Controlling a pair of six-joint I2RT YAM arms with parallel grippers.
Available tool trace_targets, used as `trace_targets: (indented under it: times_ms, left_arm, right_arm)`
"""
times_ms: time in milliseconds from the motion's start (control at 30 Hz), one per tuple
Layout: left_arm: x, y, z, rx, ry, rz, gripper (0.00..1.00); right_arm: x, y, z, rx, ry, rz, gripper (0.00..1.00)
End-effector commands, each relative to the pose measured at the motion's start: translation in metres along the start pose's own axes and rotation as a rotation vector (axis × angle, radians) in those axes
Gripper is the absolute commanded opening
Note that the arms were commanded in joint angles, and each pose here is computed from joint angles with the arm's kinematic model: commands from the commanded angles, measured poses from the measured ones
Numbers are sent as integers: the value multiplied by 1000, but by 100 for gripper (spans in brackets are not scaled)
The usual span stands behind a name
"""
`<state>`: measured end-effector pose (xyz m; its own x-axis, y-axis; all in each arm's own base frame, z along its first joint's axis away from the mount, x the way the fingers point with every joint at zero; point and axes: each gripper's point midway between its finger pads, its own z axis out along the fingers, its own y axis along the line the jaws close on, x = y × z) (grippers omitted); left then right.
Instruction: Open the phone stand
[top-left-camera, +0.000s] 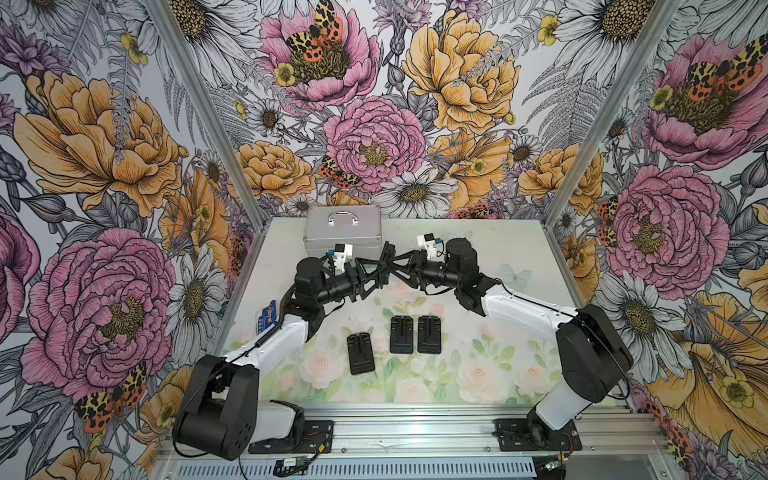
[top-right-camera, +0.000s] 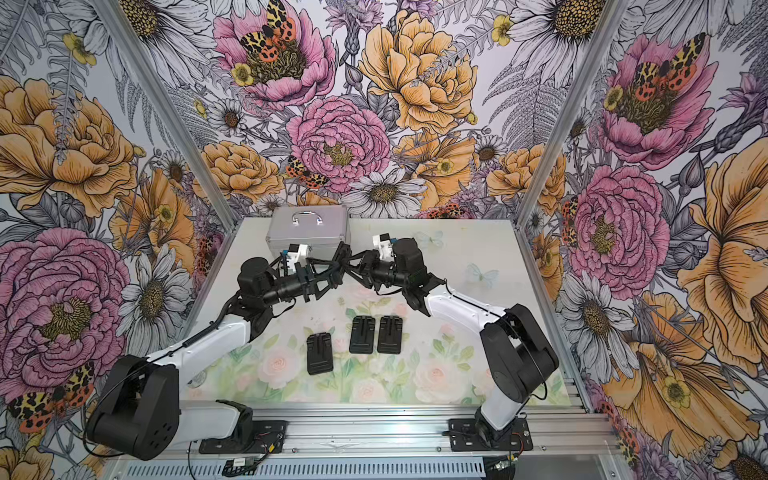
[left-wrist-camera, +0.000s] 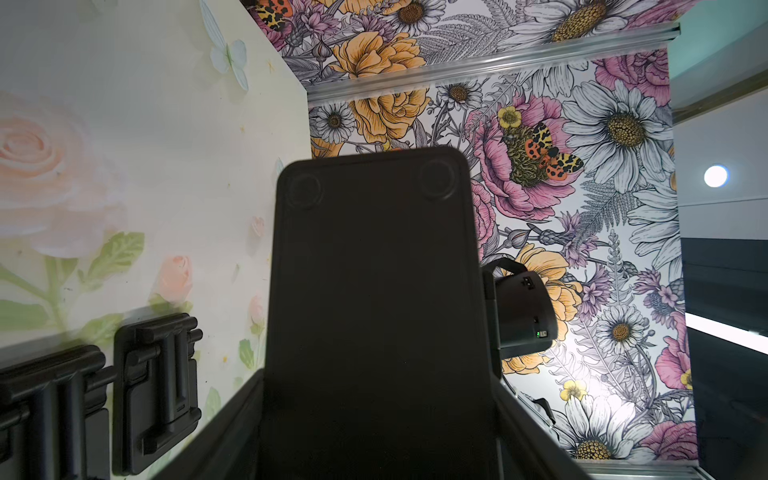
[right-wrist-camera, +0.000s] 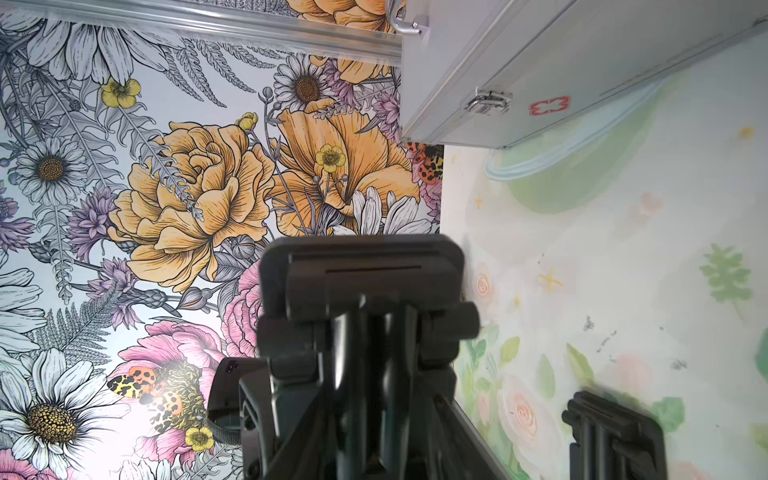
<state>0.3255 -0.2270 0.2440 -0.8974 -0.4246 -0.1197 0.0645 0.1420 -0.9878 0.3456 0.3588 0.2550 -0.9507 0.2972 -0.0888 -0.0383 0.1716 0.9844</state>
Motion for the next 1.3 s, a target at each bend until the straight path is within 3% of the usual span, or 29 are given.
trace_targets:
  times_ms: [0, 300, 467, 567, 667, 933, 1267]
  left_arm:
    - [-3, -19, 4, 49, 13, 63, 70]
    - [-1, -18, 11, 53, 34, 59, 70]
    - [0, -19, 15, 57, 53, 56, 70]
    - [1, -18, 16, 58, 69, 56, 78]
    - [1, -18, 17, 61, 94, 54, 98]
    - [-5, -7, 15, 50, 117, 44, 99]
    - [-11, -8, 16, 54, 123, 43, 99]
  right_arm:
    - [9, 19, 9, -58, 41, -27, 41]
    - [16, 23, 19, -72, 81, -26, 22]
    - [17, 25, 24, -78, 97, -30, 1]
    - [15, 26, 24, -79, 102, -30, 0]
    - [8, 26, 17, -74, 97, -32, 0]
    - [-17, 33, -15, -78, 62, -38, 0]
    - [-14, 27, -19, -65, 69, -30, 0]
